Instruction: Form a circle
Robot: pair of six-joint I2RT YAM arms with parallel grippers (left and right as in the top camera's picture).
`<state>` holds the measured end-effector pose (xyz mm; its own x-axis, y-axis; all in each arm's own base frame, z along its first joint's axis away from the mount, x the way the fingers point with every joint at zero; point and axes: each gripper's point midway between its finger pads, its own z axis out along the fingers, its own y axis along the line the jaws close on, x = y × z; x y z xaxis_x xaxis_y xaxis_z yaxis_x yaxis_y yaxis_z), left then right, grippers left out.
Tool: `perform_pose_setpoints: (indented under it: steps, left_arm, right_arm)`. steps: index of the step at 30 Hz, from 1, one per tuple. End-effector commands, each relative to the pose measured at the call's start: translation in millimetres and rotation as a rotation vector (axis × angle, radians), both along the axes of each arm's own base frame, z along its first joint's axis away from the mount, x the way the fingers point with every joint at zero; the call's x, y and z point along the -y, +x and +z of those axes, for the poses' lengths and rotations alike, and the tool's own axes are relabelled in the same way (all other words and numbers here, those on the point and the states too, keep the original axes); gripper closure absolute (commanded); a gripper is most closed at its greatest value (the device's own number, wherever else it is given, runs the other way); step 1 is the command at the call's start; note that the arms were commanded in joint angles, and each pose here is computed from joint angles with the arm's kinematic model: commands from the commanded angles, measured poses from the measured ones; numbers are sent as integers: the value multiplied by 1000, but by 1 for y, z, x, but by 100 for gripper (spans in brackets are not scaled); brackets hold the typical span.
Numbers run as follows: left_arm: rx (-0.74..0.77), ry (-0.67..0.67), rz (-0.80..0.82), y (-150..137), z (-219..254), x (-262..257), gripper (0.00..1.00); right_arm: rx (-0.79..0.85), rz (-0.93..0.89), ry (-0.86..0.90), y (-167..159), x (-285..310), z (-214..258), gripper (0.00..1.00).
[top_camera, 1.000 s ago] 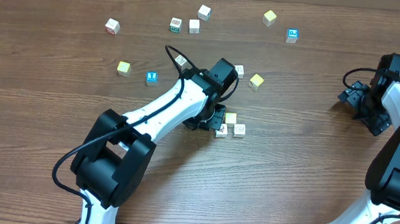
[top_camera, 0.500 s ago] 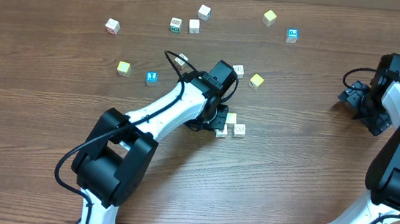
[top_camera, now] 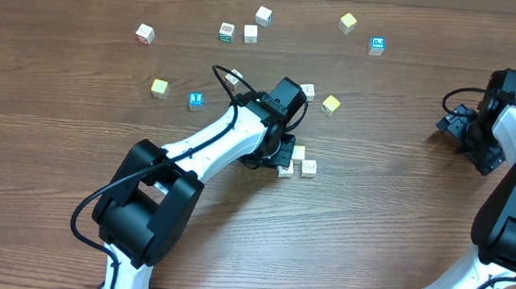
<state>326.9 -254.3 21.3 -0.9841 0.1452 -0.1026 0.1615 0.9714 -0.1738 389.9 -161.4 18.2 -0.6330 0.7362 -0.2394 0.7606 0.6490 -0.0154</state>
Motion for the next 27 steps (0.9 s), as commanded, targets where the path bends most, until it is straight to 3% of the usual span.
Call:
perform_pose_setpoints:
  steps: [1,27]
  left_arm:
    - [-23,-2,0,-5,-7,3,96]
    - [-13,-7,-1,-3,-6,5,96]
  right_arm:
    - [25,-2,-11,2,0,10,0]
    - [25,-2,-11,2,0,10,0]
